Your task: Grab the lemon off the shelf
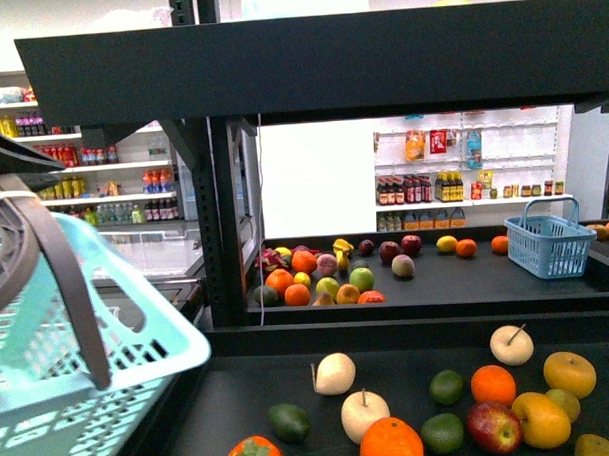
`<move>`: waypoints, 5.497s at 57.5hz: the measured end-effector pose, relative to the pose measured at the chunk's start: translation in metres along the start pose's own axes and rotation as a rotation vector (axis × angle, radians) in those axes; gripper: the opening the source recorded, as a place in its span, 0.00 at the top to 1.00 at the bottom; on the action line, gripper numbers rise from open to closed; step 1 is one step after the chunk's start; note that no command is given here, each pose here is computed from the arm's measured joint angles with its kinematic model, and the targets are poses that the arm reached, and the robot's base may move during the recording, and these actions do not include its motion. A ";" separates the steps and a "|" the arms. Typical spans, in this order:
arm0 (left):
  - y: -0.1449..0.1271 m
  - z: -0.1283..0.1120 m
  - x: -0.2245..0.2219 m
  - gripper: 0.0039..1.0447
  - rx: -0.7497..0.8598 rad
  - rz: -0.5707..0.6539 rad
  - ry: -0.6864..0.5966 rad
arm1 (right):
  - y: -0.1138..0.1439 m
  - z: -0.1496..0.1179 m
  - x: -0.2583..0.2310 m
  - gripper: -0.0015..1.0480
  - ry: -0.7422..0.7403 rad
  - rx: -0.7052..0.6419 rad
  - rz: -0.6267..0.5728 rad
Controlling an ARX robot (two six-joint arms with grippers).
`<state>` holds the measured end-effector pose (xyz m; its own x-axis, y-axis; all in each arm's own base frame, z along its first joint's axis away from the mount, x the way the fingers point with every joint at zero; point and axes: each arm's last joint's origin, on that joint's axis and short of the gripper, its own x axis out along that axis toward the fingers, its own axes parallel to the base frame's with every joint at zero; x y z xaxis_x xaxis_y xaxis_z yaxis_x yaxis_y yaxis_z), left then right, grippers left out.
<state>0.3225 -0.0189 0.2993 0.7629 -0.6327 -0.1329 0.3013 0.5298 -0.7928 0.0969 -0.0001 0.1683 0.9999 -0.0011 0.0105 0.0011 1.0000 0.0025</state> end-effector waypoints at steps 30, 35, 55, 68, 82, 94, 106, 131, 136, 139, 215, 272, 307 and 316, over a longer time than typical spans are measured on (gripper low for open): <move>-0.027 -0.071 0.083 0.92 0.078 -0.214 0.207 | 0.000 0.000 0.000 0.02 0.000 0.000 0.000; -0.033 -0.082 0.096 0.92 0.085 -0.245 0.245 | 0.000 0.000 0.000 0.02 0.000 0.000 0.000; -0.049 -0.093 0.118 0.92 0.123 -0.341 0.262 | 0.000 0.000 0.000 0.02 0.000 0.000 0.000; -0.058 -0.101 0.129 0.92 0.128 -0.358 0.281 | 0.000 0.000 0.000 0.02 0.000 0.000 0.000; -0.054 -0.107 0.134 0.92 0.117 -0.341 0.298 | -0.003 -0.006 0.007 0.02 0.145 -0.139 -0.237; -0.054 -0.107 0.134 0.92 0.125 -0.340 0.295 | -0.034 0.010 0.039 0.02 0.252 -0.055 -0.293; -0.054 -0.107 0.134 0.92 0.127 -0.342 0.296 | -0.099 -0.020 0.136 0.02 0.550 0.072 -0.383; -0.054 -0.107 0.134 0.93 0.126 -0.342 0.296 | -0.092 -0.099 0.271 0.02 0.920 0.349 -0.508; -0.054 -0.107 0.134 0.93 0.127 -0.342 0.295 | -0.087 -0.107 0.290 0.02 0.947 0.397 -0.538; -0.054 -0.107 0.134 0.93 0.127 -0.342 0.296 | -0.083 -0.111 0.300 0.02 0.957 0.426 -0.552; -0.054 -0.107 0.134 0.93 0.127 -0.342 0.296 | -0.013 -0.204 0.423 0.02 0.995 0.718 -0.728; -0.054 -0.107 0.134 0.93 0.127 -0.342 0.296 | -0.014 -0.229 0.430 0.48 0.949 0.664 -0.709; -0.054 -0.107 0.134 0.93 0.126 -0.342 0.296 | -0.044 0.007 0.323 0.48 0.563 0.792 -0.167; -0.054 -0.107 0.134 0.93 0.127 -0.342 0.295 | -0.015 0.046 0.308 0.48 0.540 0.827 0.015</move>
<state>0.3472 -0.1930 0.2604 0.4177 -0.9069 -0.0551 0.5883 0.3162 -0.7442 0.4039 -0.0160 0.2179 0.8707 0.2187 -0.4405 0.1858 0.6831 0.7063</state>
